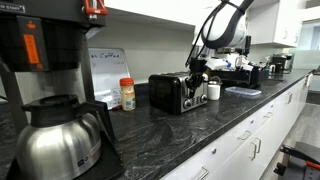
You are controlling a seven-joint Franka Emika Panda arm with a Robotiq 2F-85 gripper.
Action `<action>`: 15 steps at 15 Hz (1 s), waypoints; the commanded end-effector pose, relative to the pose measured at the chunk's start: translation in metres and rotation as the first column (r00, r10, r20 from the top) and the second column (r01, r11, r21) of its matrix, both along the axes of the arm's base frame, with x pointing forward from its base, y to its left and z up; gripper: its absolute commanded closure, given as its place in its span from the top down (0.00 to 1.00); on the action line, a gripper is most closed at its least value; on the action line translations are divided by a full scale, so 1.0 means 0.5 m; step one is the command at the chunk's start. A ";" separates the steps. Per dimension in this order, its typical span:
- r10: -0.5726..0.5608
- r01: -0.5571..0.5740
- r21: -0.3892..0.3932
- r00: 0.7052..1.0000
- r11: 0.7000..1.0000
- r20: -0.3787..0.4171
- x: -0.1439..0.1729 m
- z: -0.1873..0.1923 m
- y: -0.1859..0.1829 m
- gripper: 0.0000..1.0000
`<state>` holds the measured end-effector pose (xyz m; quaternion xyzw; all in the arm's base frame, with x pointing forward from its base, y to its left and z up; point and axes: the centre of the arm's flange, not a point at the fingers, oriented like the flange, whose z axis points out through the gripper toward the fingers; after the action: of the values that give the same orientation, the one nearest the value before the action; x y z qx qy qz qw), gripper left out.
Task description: Pull down the left-side toaster lever
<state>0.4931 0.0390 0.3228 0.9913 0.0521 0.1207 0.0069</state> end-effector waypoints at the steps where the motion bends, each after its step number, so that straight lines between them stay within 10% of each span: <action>1: 0.014 -0.014 0.005 1.000 1.000 -0.019 0.005 -0.043 -0.005 0.00; 15: 0.022 -0.022 -0.008 0.999 1.000 -0.025 0.014 0.019 0.001 0.00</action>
<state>0.4948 0.0390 0.3266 0.9916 0.0528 0.1178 0.0077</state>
